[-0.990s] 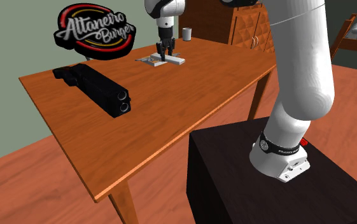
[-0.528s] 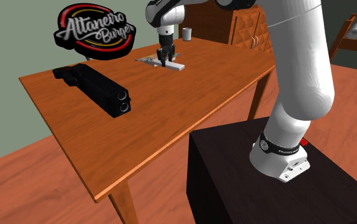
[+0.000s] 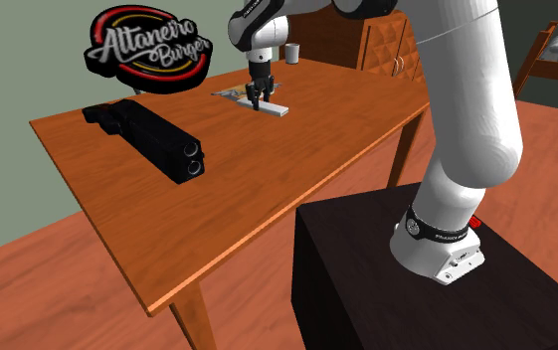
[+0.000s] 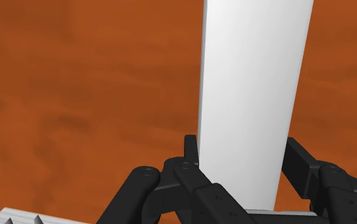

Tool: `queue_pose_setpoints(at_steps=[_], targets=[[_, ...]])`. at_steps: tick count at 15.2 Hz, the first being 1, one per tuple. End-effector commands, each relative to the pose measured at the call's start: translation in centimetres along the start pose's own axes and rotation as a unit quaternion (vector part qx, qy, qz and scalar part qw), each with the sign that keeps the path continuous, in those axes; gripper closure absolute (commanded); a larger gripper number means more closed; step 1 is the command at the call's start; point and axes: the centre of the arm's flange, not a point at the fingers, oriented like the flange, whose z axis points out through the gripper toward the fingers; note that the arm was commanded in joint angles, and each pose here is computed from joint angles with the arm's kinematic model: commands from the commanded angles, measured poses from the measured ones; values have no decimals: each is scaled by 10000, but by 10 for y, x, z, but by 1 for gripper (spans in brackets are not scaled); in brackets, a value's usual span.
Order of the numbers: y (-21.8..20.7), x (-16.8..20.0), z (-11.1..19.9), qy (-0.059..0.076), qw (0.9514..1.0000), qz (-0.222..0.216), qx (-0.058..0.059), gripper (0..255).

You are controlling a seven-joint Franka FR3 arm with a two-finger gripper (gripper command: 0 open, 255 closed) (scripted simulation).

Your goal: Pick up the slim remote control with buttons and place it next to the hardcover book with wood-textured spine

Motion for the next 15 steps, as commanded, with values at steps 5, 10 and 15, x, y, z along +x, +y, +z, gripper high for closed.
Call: queue_pose_setpoints(at_steps=[5, 10, 15], targets=[[0, 0, 0, 3, 10000, 0, -1, 0], [0, 0, -13, 3, 10000, 0, -1, 0], [0, 0, -50, 3, 10000, 0, -1, 0]])
